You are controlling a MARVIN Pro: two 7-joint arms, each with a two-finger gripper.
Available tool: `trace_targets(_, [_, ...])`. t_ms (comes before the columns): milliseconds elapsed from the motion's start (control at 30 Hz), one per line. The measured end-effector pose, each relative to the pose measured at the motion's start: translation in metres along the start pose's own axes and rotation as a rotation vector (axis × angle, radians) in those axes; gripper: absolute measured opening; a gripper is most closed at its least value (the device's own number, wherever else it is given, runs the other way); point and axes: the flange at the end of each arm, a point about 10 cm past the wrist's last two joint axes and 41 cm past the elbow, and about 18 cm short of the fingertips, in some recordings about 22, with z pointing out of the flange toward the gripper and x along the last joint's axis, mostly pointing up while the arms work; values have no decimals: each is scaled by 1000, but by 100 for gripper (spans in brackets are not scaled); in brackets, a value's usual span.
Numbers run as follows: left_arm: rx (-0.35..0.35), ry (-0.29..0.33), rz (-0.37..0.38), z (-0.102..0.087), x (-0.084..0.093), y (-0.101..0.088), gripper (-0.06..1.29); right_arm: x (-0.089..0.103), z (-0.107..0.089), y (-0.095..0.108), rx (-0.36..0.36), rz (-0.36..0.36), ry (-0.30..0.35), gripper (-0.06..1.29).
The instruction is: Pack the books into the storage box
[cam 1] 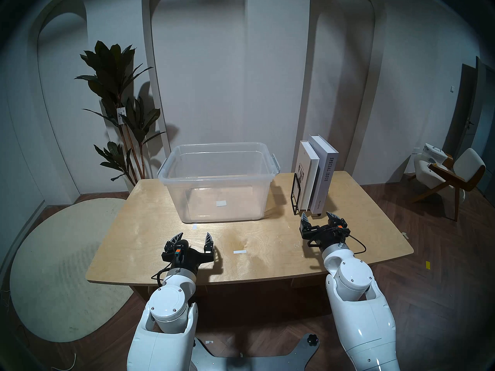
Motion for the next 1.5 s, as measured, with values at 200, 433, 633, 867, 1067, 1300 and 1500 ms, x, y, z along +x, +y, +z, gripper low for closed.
trace_targets(200, [0,0,0,0,0,0,126,1,14,0,7,-30,33,125])
trace_targets(433, [0,-1,0,0,0,0,126,9,34,7,-11,-70,81,125])
trace_targets(633, [0,-1,0,0,0,0,126,18,48,14,-34,-98,133,125])
trace_targets(867, [0,-1,0,0,0,0,126,37,53,21,-61,-126,206,125])
trace_targets(1067, [0,-1,0,0,0,0,126,49,52,28,-83,-141,254,125])
trace_targets(1300, [0,-1,0,0,0,0,126,54,51,34,-100,-148,275,125])
trace_targets(1500, [0,-1,0,0,0,0,126,58,51,41,-113,-148,281,125])
